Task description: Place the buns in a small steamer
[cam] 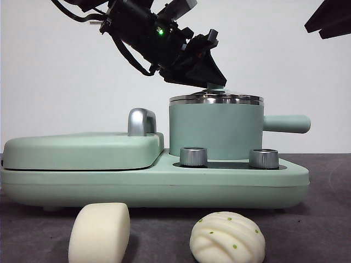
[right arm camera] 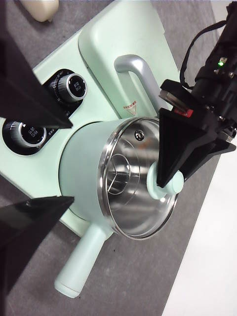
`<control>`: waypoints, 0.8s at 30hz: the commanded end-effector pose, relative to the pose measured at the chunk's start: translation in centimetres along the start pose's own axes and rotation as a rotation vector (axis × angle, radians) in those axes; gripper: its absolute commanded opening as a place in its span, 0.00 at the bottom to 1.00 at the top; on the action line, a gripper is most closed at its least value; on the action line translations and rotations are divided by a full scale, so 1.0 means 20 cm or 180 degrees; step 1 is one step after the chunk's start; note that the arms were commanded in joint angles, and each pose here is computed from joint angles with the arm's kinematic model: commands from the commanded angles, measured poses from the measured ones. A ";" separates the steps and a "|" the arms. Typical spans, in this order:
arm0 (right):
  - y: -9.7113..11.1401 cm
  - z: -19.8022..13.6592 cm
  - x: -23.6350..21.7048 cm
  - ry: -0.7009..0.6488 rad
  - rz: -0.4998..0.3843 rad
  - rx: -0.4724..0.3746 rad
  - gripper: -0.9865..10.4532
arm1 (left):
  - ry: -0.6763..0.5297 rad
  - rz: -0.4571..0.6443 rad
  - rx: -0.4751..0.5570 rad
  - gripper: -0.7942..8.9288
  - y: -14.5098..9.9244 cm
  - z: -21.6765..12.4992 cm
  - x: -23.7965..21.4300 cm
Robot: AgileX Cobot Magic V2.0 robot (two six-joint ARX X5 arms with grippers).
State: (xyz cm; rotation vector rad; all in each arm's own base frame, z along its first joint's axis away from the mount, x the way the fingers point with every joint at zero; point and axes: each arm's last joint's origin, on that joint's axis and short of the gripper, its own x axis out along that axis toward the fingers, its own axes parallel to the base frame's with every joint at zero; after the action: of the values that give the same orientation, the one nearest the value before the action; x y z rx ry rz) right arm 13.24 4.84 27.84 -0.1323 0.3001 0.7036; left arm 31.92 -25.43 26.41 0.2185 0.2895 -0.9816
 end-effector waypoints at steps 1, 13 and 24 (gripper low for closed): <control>0.00 0.03 -0.01 -0.0060 0.0003 0.0001 0.28 | -0.0077 -0.0011 0.0021 0.09 -0.01 0.02 0.03; 0.00 0.03 -0.01 -0.0060 0.0002 0.0001 0.28 | -0.0424 0.0065 0.0037 0.09 -0.02 0.22 -0.14; 0.00 0.03 -0.01 -0.0061 0.0017 0.0001 0.28 | -0.0074 0.0519 -0.0209 0.09 -0.01 0.33 -0.50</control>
State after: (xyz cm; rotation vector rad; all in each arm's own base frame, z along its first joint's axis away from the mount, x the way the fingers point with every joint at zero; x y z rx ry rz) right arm 13.24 4.84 27.84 -0.1320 0.3000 0.7048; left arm 27.60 -19.65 34.76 0.1876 0.3176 -0.8138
